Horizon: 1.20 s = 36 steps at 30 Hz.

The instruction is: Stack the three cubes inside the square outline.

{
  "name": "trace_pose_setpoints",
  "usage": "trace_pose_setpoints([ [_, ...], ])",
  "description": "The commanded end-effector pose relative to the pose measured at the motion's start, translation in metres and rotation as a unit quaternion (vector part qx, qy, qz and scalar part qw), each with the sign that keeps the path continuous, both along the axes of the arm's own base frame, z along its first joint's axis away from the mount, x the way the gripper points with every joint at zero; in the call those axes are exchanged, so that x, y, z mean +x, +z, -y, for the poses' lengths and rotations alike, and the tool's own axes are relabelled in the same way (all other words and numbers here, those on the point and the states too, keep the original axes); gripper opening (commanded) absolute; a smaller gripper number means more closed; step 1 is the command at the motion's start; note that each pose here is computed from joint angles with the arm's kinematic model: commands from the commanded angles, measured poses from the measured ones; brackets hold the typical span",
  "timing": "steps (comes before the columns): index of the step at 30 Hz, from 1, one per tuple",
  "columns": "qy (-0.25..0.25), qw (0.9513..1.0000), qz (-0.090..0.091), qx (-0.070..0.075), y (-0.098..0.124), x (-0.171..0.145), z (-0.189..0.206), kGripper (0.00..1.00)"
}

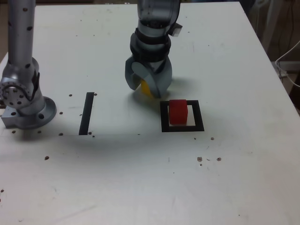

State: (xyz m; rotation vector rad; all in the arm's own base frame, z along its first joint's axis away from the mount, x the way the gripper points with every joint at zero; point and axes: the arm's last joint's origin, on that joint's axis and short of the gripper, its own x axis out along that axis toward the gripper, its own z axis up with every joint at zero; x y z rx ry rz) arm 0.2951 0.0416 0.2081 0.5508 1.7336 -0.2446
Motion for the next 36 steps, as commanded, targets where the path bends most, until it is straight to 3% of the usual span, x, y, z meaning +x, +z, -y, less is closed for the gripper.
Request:
trace_pose_setpoints([
  [1,0.002,1.0,-0.001,0.001,-0.001,0.0,-0.001,0.29],
  [13,0.0,1.0,0.008,-0.001,0.014,-0.005,0.002,0.2],
  [20,0.005,0.9996,0.027,0.001,0.058,-0.01,0.021,0.2],
  [25,0.052,0.9978,0.042,-0.006,0.09,-0.01,0.035,0.18],
  [28,0.097,0.9938,0.052,-0.018,0.101,-0.004,0.044,0.17],
  [31,0.147,0.986,0.072,-0.033,0.11,0.005,0.056,0.16],
  [36,0.23,0.9684,0.082,-0.05,0.108,0.016,0.069,0.16],
])
